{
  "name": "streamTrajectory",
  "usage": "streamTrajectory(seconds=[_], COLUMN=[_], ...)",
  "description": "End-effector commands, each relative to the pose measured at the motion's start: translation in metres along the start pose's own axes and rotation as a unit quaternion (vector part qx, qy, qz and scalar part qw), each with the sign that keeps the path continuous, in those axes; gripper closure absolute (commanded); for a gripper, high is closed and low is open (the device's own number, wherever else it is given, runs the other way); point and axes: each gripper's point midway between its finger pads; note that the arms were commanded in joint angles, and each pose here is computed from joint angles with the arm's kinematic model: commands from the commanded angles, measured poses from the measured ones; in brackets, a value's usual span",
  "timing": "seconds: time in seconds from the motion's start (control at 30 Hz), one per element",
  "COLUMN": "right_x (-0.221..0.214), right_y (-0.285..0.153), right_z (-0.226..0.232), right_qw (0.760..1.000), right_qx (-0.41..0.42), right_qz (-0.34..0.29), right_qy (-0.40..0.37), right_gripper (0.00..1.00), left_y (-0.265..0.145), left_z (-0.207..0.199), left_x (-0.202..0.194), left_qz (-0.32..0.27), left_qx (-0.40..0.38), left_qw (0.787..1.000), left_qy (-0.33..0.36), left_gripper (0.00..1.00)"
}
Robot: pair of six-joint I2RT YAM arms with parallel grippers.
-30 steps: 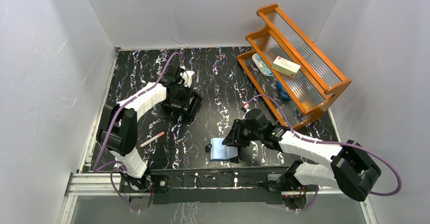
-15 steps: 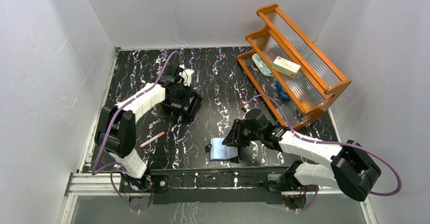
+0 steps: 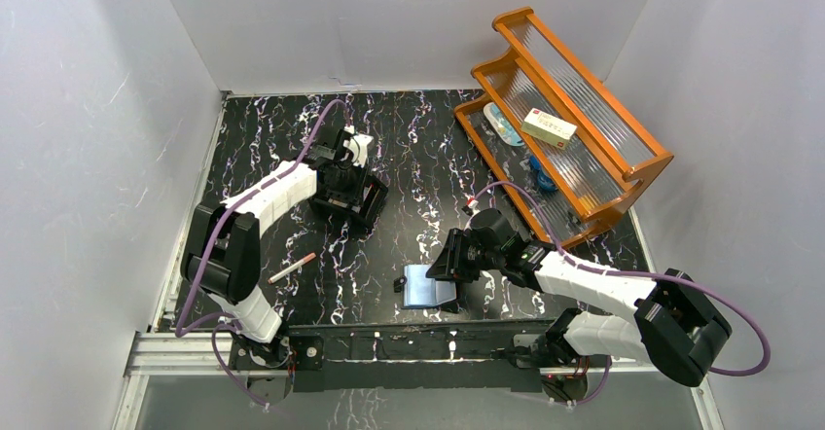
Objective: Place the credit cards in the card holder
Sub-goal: Pick up the credit card from the storage box.
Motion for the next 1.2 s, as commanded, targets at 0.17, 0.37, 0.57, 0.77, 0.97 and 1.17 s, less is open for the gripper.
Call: streamTrajectory(seconds=[0.17,0.37,0.57,0.77,0.97,1.17], right_x=[0.004,0.004,0.004,0.004,0.005,0.005], right_y=[-0.003,-0.003,-0.004,-0.005,-0.005,-0.004], right_z=[0.022,0.021,0.022,0.024,0.024,0.025], right_qw=[0.999,0.999,0.999,0.999,0.999,0.999], right_qx=[0.035,0.033,0.034,0.036,0.034,0.033], right_qz=[-0.008,-0.008,-0.008,-0.009,-0.009,-0.008], right_qy=[-0.012,-0.012,-0.013,-0.015,-0.017,-0.018], right_gripper=[0.59,0.59,0.59,0.59,0.59,0.59], left_y=[-0.006,-0.007,-0.001,0.001,0.000,-0.005], left_z=[0.002,0.003,0.000,0.004,0.008,0.010], left_x=[0.003,0.005,-0.001,-0.001,0.000,0.006], left_qz=[-0.010,-0.018,-0.008,-0.003,-0.005,-0.016], left_qx=[0.008,0.010,0.000,0.008,0.020,0.026], left_qw=[1.000,1.000,1.000,1.000,1.000,0.999], left_qy=[0.011,0.011,0.013,0.016,0.017,0.019], left_gripper=[0.80,0.79,0.79,0.81,0.83,0.80])
Point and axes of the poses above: each gripper's point midway between its finger pads, its own y axis out along the fingers, its own z axis along the line the jaws close on, x = y × z, and after that the axes turned 14 degrees about y, right-handed
